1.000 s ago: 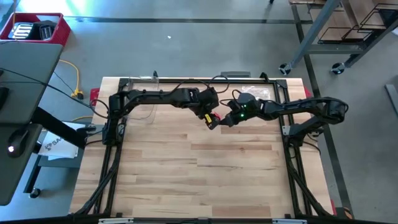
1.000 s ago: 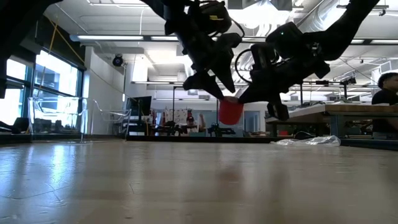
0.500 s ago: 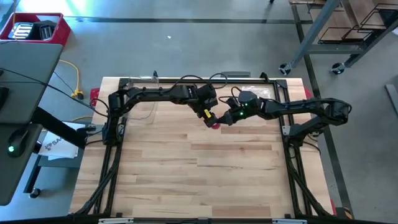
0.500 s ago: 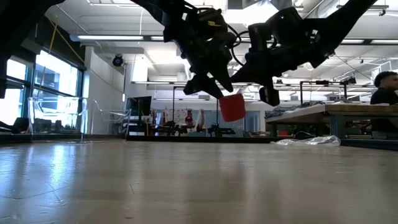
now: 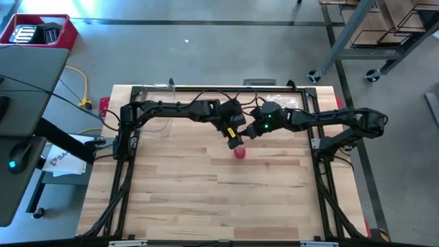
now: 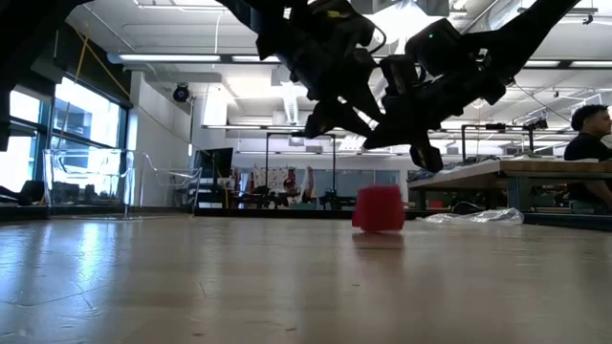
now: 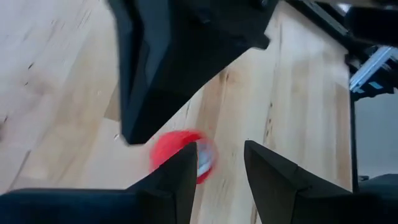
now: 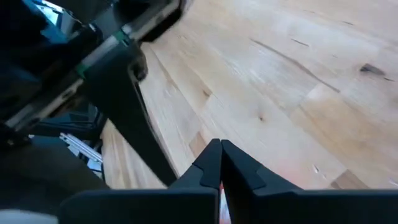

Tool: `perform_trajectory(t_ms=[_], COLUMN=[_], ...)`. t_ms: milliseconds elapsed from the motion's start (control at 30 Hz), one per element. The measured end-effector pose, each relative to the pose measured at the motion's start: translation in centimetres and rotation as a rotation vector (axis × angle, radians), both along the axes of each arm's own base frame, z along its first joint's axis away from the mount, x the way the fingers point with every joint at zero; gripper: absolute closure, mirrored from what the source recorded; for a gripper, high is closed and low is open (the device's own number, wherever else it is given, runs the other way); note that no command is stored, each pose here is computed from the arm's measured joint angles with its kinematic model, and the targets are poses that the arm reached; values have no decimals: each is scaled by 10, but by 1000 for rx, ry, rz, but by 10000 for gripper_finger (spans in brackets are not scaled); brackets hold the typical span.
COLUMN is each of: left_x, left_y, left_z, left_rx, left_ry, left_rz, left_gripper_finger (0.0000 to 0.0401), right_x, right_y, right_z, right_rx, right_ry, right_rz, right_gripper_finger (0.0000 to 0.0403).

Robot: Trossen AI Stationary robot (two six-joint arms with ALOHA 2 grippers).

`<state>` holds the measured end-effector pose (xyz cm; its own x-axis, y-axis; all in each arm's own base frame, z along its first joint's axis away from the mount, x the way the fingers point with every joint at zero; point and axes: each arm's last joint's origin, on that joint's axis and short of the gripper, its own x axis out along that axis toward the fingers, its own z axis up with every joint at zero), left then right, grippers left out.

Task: Roll bandage
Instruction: Open the transparent zip bag

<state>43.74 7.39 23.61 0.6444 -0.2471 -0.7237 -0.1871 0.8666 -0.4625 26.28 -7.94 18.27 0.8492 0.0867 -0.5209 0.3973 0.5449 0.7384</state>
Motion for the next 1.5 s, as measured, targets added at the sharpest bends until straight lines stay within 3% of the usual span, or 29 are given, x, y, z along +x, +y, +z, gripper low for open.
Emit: perform_trajectory(t_ms=[167,333,500,633,733,933,1167,1367,1500], left_x=[-6,-23,-37,-40,-40,-44,-52,-55,-54], left_y=[6,14,13,10,9,6,3,-1,-3], left_z=[-2,8,18,24,24,21,18,17,17], left_rx=[16,-8,-13,-3,2,-6,-22,-25,-20], left_ry=[69,155,222,214,215,270,365,400,398], left_rz=[48,99,108,107,97,90,86,76,64], left_gripper_finger=[274,274,274,274,274,274,274,274,274], right_x=[-3,-22,-52,-68,-73,-71,-60,-56,-54], right_y=[1,2,-7,-27,-51,-89,-109,-114,-113], right_z=[1,16,56,85,85,35,-28,-59,-62], right_rx=[10,-7,-248,-493,-568,-365,-186,-140,-144], right_ry=[22,87,279,402,476,623,819,926,925], right_rz=[-2,-82,-195,-202,-204,-75,-44,-2,32], right_gripper_finger=[403,403,403,402,396,325,256,263,325])
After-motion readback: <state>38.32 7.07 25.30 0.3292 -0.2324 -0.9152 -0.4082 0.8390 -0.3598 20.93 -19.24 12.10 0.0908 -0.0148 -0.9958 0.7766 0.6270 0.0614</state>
